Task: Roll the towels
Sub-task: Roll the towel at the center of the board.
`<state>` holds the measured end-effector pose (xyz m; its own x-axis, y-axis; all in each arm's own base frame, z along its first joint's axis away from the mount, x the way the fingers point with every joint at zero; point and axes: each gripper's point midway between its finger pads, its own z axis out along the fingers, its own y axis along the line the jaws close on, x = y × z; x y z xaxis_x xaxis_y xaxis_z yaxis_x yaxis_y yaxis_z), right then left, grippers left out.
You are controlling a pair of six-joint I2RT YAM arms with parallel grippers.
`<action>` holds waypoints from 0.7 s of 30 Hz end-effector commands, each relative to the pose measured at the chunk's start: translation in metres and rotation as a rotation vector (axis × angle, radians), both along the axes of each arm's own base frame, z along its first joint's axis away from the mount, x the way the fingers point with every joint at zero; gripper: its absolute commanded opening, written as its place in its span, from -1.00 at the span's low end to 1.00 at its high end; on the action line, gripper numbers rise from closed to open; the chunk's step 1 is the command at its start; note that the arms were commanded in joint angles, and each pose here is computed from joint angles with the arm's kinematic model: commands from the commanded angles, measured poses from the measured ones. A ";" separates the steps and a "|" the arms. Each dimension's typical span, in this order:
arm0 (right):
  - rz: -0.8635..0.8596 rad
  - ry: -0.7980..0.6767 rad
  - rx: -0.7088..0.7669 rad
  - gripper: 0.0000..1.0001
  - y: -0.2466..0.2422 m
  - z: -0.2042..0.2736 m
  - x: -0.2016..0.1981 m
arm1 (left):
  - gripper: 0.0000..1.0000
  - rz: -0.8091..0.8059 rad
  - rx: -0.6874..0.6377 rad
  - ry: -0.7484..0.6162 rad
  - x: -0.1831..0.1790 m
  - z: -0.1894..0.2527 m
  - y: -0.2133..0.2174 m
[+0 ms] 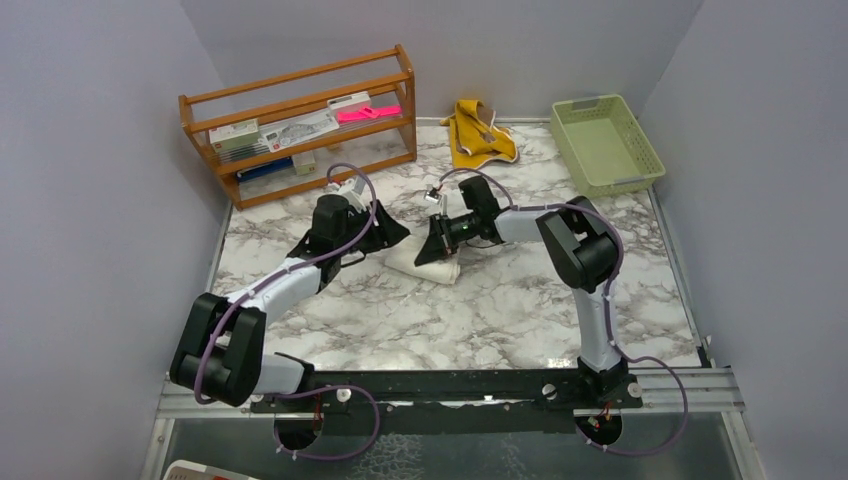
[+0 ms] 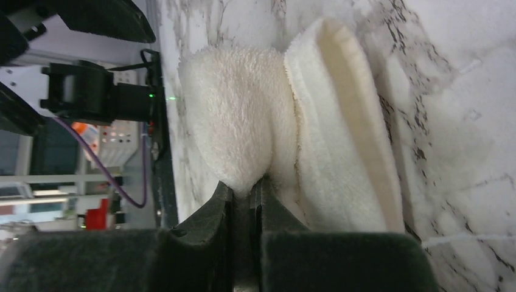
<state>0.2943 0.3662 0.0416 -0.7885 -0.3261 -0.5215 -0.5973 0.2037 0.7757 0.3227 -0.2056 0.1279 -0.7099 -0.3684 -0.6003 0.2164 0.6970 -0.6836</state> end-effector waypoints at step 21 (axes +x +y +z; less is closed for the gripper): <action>-0.228 -0.047 -0.226 -0.29 -0.033 -0.010 0.037 | 0.05 0.015 0.018 0.181 0.008 -0.119 -0.012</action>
